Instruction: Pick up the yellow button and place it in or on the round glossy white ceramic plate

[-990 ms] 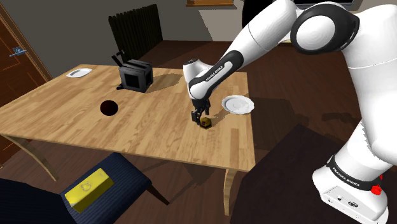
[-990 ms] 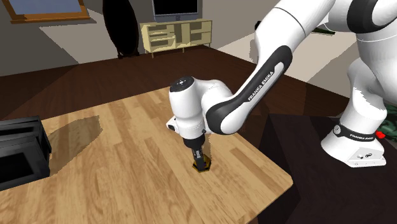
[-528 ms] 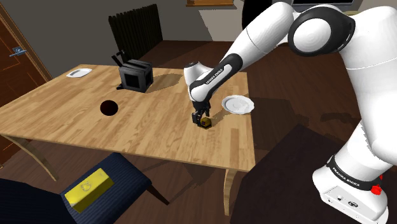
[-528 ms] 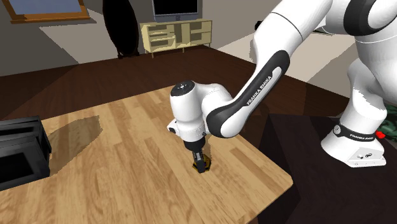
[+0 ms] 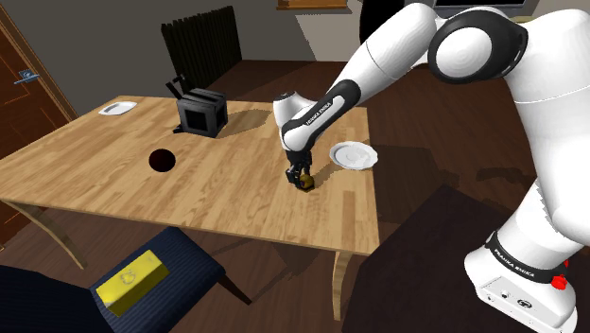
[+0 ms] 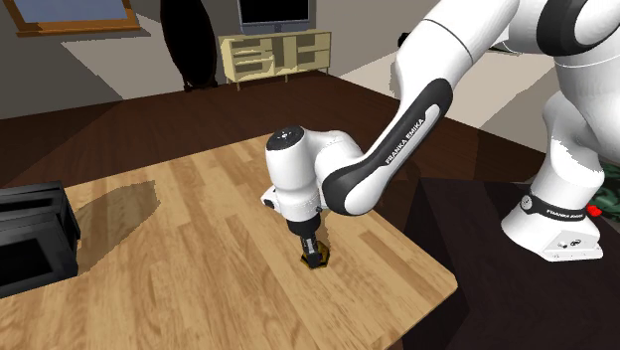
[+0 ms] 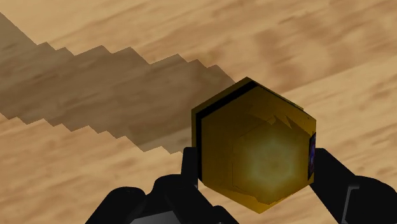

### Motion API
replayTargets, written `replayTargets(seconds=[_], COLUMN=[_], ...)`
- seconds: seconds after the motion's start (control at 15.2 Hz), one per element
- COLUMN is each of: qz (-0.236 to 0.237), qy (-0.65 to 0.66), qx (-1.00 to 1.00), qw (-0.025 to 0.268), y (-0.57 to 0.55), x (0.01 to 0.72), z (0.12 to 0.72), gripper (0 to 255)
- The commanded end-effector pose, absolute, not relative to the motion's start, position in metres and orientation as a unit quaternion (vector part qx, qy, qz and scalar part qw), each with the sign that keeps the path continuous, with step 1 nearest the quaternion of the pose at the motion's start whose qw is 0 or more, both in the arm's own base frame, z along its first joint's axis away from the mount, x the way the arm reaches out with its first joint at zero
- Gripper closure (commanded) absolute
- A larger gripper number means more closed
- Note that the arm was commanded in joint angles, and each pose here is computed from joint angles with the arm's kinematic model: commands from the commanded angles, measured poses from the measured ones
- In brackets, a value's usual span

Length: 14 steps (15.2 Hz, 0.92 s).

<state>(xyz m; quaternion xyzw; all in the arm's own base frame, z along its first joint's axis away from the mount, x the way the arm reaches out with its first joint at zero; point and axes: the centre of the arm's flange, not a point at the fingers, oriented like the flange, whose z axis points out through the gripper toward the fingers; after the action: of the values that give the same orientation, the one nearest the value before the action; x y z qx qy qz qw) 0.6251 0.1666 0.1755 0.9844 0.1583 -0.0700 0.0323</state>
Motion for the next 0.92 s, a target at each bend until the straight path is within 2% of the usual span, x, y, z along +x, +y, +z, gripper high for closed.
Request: replayTargets(seconds=[0.0, 0.2, 0.86], qz=[-0.070, -0.070, -0.070], qy=[0.158, 0.158, 0.158], qx=[0.984, 0.984, 0.984], qw=[0.032, 0.032, 0.032], y=[0.167, 0.167, 0.167], x=[0.625, 0.625, 0.625], z=[0.175, 0.175, 0.228], gripper=[255, 255, 255])
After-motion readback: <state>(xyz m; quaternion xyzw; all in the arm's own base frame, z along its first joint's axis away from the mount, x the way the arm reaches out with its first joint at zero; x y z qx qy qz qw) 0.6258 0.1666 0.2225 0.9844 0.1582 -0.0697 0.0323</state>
